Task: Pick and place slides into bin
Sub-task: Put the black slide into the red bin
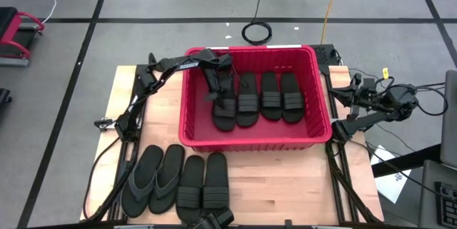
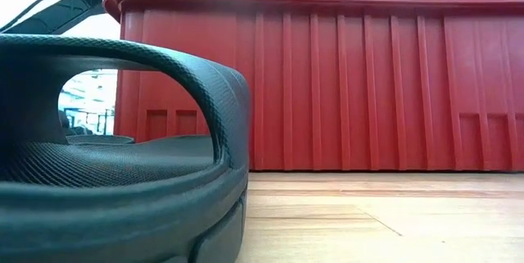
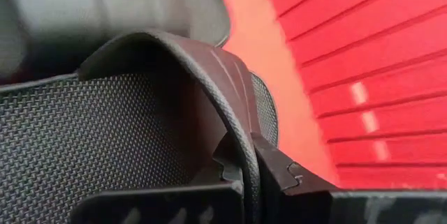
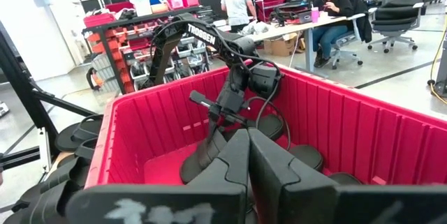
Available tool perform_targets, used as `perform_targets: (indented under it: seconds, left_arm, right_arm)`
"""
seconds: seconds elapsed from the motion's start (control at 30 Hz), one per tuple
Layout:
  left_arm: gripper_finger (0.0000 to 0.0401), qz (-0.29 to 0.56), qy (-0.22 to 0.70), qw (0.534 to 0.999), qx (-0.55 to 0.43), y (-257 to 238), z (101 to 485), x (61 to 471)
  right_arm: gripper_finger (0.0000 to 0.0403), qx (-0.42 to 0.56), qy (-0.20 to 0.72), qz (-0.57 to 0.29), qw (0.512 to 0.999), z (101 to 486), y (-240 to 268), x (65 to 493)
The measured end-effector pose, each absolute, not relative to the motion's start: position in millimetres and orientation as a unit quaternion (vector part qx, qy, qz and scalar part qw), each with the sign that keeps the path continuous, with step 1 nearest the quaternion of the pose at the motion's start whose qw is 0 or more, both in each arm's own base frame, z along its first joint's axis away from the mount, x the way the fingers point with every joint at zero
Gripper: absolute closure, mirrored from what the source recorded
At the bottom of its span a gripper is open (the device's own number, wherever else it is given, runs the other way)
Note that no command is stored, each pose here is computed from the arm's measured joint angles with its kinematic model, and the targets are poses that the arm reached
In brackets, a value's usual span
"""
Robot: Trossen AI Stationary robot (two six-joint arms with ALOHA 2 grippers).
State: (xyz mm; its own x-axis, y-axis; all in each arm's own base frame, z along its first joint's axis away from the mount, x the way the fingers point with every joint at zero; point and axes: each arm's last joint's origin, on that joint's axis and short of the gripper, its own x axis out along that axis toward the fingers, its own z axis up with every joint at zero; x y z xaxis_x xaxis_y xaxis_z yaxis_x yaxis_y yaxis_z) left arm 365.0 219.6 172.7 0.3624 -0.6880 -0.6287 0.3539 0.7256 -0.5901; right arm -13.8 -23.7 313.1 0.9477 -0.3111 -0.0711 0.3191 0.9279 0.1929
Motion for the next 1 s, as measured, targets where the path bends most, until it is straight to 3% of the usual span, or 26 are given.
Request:
perform_targets:
  seconds: [0.43, 1.0]
  left_arm:
    - [0.0400, -0.295, 0.497, 0.807, -0.117, 222, 169, 369]
    - [0.0400, -0.312, 0.464, 0.806, -0.194, 229, 171, 359]
  right_arm:
    - [0.0403, 0.112, 0.016, -0.158, 0.981, 314, -24, -14]
    - [0.0403, 0.114, 0.016, -0.159, 0.981, 314, -24, -14]
